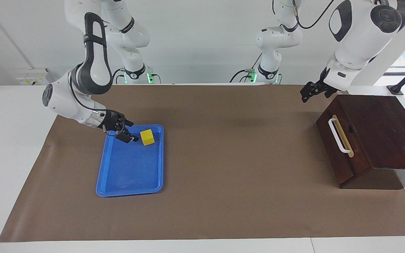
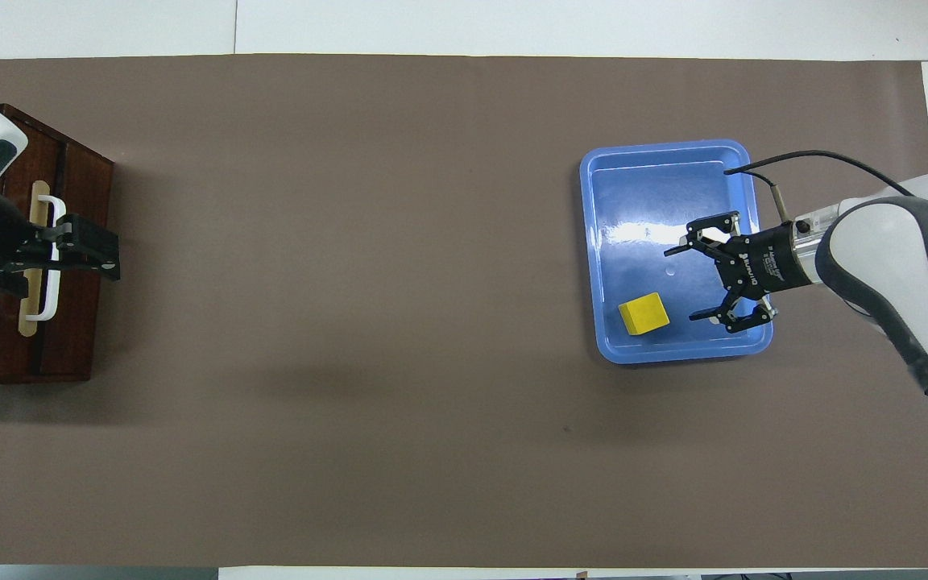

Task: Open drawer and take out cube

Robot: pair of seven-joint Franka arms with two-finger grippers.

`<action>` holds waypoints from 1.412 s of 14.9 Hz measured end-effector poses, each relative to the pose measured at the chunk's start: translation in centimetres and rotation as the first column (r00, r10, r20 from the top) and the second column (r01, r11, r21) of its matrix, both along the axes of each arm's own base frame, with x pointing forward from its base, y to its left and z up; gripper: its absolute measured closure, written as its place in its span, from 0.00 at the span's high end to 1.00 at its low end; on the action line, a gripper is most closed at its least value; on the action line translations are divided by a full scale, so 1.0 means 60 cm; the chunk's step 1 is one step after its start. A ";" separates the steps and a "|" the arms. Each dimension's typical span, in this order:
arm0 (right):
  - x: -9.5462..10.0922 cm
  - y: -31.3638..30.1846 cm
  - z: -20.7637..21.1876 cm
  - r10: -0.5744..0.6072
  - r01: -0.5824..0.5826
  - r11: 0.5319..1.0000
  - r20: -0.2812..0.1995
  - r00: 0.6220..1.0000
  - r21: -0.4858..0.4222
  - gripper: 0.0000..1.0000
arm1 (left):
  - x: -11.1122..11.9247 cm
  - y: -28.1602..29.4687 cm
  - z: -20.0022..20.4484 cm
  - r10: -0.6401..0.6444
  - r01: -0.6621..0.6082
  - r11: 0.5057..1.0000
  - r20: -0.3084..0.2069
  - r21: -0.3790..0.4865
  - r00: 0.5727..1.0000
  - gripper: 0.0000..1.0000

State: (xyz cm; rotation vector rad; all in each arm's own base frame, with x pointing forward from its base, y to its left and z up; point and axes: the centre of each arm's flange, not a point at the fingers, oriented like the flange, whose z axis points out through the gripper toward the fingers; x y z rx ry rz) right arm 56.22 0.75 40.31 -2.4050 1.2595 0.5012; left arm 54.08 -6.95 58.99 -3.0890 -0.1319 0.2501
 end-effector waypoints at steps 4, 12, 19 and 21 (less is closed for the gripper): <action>0.002 -0.023 0.108 0.380 -0.349 0.918 0.161 0.911 -0.192 1.00 | -0.010 0.005 0.019 -0.075 0.075 0.997 0.014 -0.011 0.997 1.00; -0.015 -0.056 0.267 0.821 -0.725 0.558 0.138 0.554 -0.404 1.00 | -0.016 0.026 0.032 -0.069 0.070 0.998 0.022 -0.012 0.997 1.00; -0.057 -0.064 0.367 0.861 -0.791 0.479 0.027 0.509 -0.379 1.00 | -0.014 0.041 0.034 -0.053 0.053 0.999 0.031 -0.012 0.998 1.00; -0.057 -0.064 0.356 0.860 -0.797 0.481 0.018 0.510 -0.364 1.00 | -0.013 0.037 0.036 -0.058 0.058 0.998 0.040 -0.012 0.998 1.00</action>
